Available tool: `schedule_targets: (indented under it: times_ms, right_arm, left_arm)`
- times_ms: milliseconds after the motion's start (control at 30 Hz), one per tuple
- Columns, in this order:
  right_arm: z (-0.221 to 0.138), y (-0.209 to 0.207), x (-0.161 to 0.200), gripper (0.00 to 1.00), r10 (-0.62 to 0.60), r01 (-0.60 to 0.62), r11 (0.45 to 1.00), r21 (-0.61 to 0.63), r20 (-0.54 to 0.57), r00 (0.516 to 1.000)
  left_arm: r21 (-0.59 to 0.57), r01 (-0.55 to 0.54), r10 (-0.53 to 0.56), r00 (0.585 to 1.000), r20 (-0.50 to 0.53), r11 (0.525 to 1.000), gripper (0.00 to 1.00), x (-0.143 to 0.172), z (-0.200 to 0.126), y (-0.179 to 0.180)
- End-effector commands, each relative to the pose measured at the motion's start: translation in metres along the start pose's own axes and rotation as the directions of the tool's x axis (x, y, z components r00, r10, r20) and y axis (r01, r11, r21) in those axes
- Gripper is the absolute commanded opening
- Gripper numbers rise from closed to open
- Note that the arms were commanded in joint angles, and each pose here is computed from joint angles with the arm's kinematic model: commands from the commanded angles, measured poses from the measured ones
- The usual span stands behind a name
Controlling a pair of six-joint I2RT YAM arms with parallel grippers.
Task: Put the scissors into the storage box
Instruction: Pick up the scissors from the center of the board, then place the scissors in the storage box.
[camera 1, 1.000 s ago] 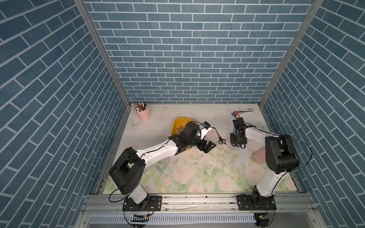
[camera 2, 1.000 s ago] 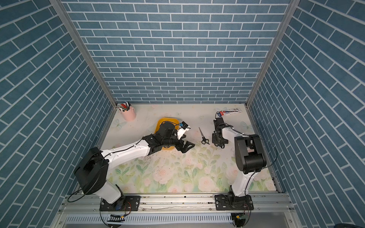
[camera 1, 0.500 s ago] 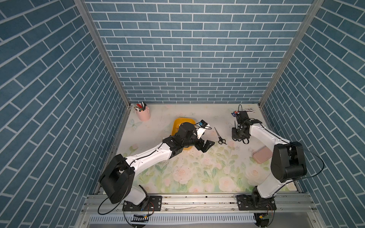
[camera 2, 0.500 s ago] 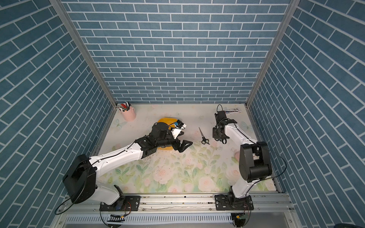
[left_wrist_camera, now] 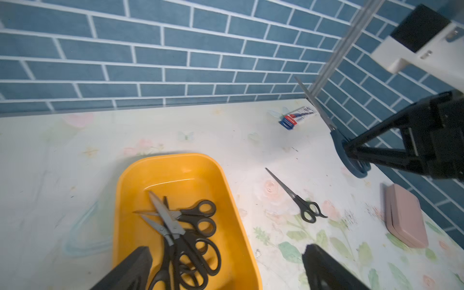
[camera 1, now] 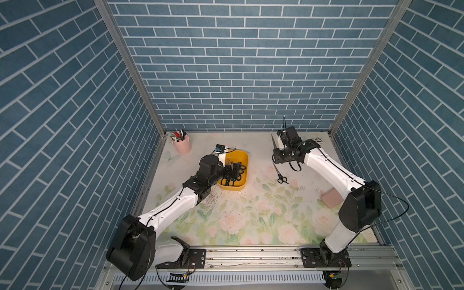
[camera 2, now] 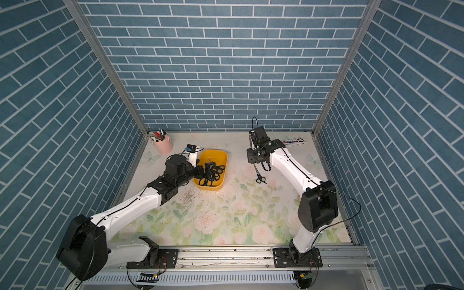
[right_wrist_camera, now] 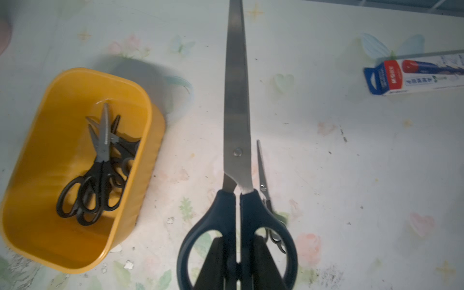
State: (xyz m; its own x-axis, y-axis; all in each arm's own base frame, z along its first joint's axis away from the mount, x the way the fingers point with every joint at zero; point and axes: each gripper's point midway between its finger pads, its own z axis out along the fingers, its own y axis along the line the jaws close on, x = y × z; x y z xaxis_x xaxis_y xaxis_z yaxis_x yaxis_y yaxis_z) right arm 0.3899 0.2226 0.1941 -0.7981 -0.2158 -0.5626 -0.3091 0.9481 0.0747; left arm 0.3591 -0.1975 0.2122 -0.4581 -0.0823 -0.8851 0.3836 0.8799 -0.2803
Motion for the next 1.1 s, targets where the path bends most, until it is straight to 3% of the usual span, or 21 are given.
schedule_targets:
  times_ms: [0,233,467,700,900,933,1067]
  right_arm:
    - [0.003,0.042,-0.006,0.00,-0.068,0.068,0.992,-0.105,-0.002,0.998]
    - [0.021,0.125,-0.008,0.00,-0.146,0.136,0.955,-0.264,-0.020,0.989]
    - [0.054,0.174,0.001,0.00,-0.051,0.024,0.943,-0.332,-0.076,0.996]
    - [0.100,0.206,0.028,0.00,-0.015,-0.041,0.954,-0.296,-0.183,0.983]
    - [0.114,0.204,0.035,0.00,0.038,-0.082,0.969,-0.235,-0.185,0.982]
    - [0.115,0.207,0.036,0.03,0.036,-0.081,0.968,-0.237,-0.190,0.981]
    - [0.116,0.210,0.038,0.39,0.036,-0.083,0.968,-0.236,-0.197,0.980]
  left_arm:
    - [-0.118,0.098,-0.092,0.994,0.054,0.988,1.00,-0.008,-0.012,0.036]
    - [-0.347,0.246,-0.238,0.969,0.066,0.905,1.00,0.010,-0.029,0.105]
    - [-0.464,0.277,-0.262,0.960,0.098,0.841,1.00,0.023,-0.053,0.130]
    - [-0.423,0.237,-0.238,0.970,0.051,0.875,1.00,0.025,-0.047,0.122]
    - [-0.434,0.231,-0.229,0.972,0.057,0.871,1.00,0.027,-0.051,0.124]
    - [-0.438,0.228,-0.229,0.972,0.052,0.869,1.00,0.028,-0.050,0.125]
    - [-0.439,0.229,-0.233,0.971,0.047,0.869,1.00,0.030,-0.049,0.125]
